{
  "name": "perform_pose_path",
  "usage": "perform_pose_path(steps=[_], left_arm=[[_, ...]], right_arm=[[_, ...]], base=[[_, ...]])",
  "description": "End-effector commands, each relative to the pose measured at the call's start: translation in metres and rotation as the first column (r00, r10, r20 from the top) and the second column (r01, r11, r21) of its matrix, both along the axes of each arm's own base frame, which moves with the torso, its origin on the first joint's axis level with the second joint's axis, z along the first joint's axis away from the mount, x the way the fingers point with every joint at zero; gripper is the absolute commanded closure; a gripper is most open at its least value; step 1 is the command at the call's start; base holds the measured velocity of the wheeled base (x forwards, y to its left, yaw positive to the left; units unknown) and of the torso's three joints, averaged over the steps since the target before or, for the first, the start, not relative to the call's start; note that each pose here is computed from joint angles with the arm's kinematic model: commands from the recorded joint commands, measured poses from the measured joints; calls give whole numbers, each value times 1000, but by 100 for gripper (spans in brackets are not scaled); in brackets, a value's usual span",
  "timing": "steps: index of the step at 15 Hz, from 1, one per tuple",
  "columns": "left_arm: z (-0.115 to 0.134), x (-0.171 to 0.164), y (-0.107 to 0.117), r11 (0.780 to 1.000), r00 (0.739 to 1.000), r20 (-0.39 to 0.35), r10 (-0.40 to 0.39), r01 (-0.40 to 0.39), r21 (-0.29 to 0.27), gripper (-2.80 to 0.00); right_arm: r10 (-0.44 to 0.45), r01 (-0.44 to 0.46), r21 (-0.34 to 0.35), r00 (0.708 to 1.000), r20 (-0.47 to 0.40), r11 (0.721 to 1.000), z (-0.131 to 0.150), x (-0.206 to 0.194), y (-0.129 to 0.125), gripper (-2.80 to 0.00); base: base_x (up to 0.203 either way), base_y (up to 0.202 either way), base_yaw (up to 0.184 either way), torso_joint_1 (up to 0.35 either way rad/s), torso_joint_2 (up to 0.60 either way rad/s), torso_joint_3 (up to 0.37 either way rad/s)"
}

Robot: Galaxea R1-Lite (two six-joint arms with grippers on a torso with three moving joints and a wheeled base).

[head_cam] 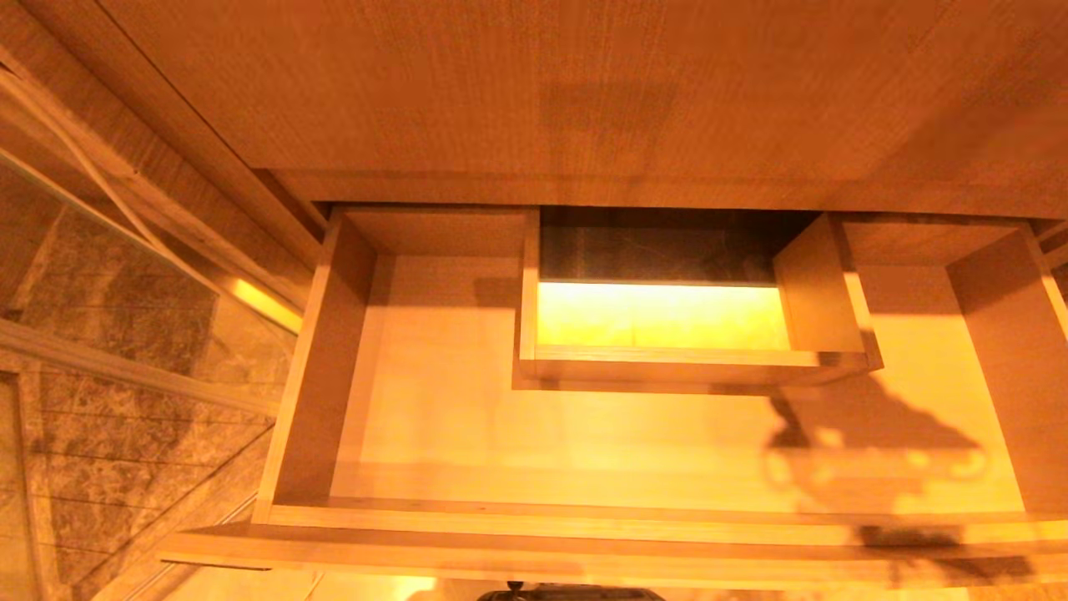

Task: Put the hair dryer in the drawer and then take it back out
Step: Place it on the countertop

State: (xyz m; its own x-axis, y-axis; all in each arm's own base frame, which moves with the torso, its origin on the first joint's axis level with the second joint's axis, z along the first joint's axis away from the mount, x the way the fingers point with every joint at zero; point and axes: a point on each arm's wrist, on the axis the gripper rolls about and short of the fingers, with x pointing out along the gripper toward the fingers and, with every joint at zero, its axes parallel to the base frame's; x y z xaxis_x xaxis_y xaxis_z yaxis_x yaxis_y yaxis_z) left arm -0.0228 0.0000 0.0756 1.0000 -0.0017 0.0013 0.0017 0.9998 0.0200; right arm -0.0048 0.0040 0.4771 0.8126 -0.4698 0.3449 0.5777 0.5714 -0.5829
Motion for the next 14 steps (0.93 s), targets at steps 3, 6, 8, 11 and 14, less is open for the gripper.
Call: perform_pose_path(steps=[3, 6, 8, 11, 14], left_arm=[[0, 0, 0, 1000, 1000, -1, 0, 0, 0, 0], [0, 0, 0, 1000, 1000, -1, 0, 0, 0, 0], [0, 0, 0, 1000, 1000, -1, 0, 0, 0, 0], [0, 0, 0, 1000, 1000, -1, 0, 0, 0, 0], [0, 0, 0, 1000, 1000, -1, 0, 0, 0, 0]], right_arm=[[-1, 1, 5, 1000, -9, 1000, -2, 0, 0, 0], [3, -3, 8, 1000, 3, 1000, 0, 1, -1, 0], [5, -5, 5, 1000, 7, 1000, 1, 2, -1, 0], [6, -5, -22, 999, 48, 1000, 4, -7, 4, 0], [14, -12, -26, 998, 67, 1000, 4, -12, 8, 0]], base=[[0, 0, 0, 0, 0, 0], [0, 0, 0, 0, 0, 0], [0, 0, 0, 0, 0, 0], [0, 0, 0, 0, 0, 0], [0, 0, 0, 0, 0, 0]])
